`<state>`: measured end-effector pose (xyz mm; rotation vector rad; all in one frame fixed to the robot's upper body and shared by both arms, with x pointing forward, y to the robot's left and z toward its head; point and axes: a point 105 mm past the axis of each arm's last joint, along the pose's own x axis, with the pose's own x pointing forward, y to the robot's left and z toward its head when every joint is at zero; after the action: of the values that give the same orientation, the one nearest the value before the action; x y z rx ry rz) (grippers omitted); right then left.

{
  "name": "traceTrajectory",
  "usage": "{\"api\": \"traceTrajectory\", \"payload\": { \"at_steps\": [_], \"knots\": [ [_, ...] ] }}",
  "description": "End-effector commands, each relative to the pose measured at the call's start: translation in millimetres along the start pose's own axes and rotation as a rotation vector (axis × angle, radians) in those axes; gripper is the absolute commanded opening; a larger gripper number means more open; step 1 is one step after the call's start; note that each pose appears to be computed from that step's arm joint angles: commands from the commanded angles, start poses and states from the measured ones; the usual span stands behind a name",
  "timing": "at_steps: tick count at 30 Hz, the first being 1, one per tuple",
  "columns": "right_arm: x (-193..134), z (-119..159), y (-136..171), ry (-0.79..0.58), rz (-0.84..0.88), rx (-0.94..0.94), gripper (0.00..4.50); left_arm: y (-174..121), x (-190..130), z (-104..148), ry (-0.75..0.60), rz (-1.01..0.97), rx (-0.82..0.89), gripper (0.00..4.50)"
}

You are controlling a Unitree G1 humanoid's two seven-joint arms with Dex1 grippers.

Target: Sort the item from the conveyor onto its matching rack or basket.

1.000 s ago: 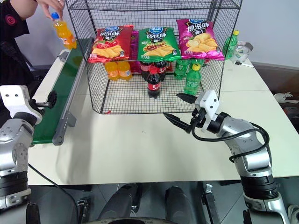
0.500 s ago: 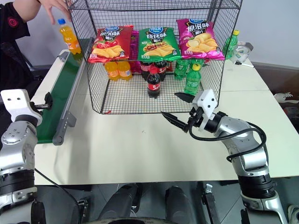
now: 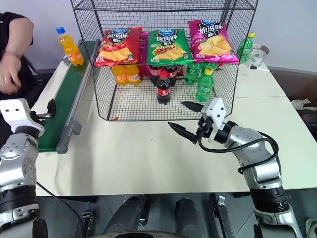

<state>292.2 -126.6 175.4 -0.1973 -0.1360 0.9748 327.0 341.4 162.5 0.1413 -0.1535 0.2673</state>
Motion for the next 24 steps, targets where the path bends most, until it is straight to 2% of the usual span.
{"api": "traceTrajectory", "payload": {
  "at_steps": [1,24],
  "knots": [
    [1.3,12.1,9.1,-0.048,0.026,-0.022,4.5,9.3,0.2,10.8,-0.045,0.015,0.023,4.47],
    [0.1,6.2,9.8,-0.046,0.028,-0.02,4.5,4.8,-0.9,2.2,-0.026,-0.048,-0.057,4.47]
  ]
}}
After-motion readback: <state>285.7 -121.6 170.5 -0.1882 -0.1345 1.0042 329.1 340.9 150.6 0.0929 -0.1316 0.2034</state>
